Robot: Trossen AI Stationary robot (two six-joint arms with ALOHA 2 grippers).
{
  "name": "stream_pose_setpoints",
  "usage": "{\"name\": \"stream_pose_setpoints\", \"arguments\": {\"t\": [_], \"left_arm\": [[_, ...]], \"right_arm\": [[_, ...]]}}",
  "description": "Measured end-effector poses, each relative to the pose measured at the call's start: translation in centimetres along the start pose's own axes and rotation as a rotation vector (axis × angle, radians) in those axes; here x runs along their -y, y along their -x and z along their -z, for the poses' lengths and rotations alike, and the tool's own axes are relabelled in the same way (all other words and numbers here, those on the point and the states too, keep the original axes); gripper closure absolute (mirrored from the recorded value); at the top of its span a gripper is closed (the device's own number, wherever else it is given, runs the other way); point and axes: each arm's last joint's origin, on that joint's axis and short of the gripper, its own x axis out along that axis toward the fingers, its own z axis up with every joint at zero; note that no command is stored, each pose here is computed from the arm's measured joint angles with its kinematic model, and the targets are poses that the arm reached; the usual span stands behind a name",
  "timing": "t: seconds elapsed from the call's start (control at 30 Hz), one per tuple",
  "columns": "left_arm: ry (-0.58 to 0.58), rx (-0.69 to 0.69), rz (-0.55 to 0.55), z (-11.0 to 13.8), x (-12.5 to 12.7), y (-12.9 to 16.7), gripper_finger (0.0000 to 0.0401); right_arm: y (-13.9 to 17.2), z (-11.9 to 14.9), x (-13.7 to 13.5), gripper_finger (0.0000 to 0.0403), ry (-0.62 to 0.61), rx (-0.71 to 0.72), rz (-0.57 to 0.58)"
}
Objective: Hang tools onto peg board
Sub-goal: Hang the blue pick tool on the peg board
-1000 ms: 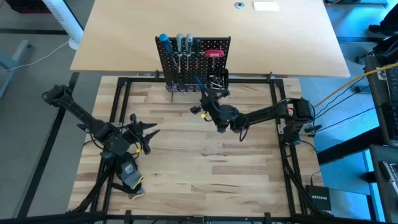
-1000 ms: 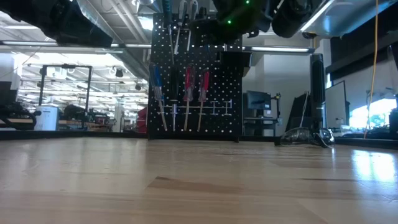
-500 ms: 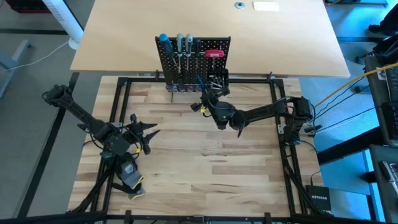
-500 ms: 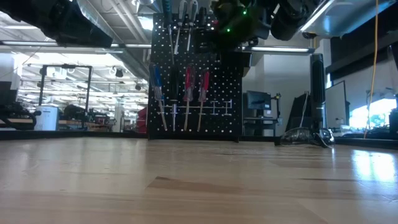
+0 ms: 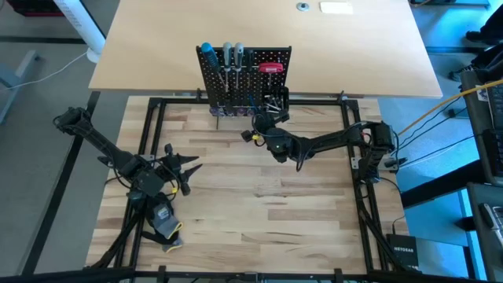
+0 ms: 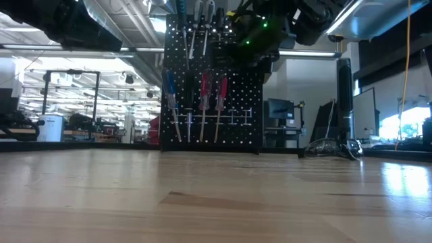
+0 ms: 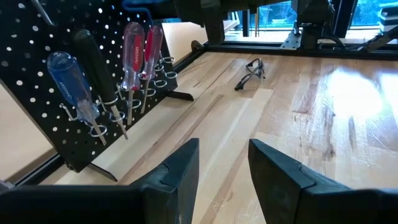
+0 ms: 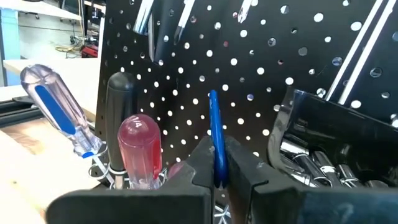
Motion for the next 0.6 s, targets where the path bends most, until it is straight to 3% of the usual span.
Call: {"name": "stream_pose_setpoints", "arguments": {"t": [0.6], "left_arm": [[0.005,0.001,0.001,-0.03,0.01,0.00,0.0274]], "right_arm": [[-0.48,0.78,0.17,0.0370,-0.015,-0.046,-0.020]]}}
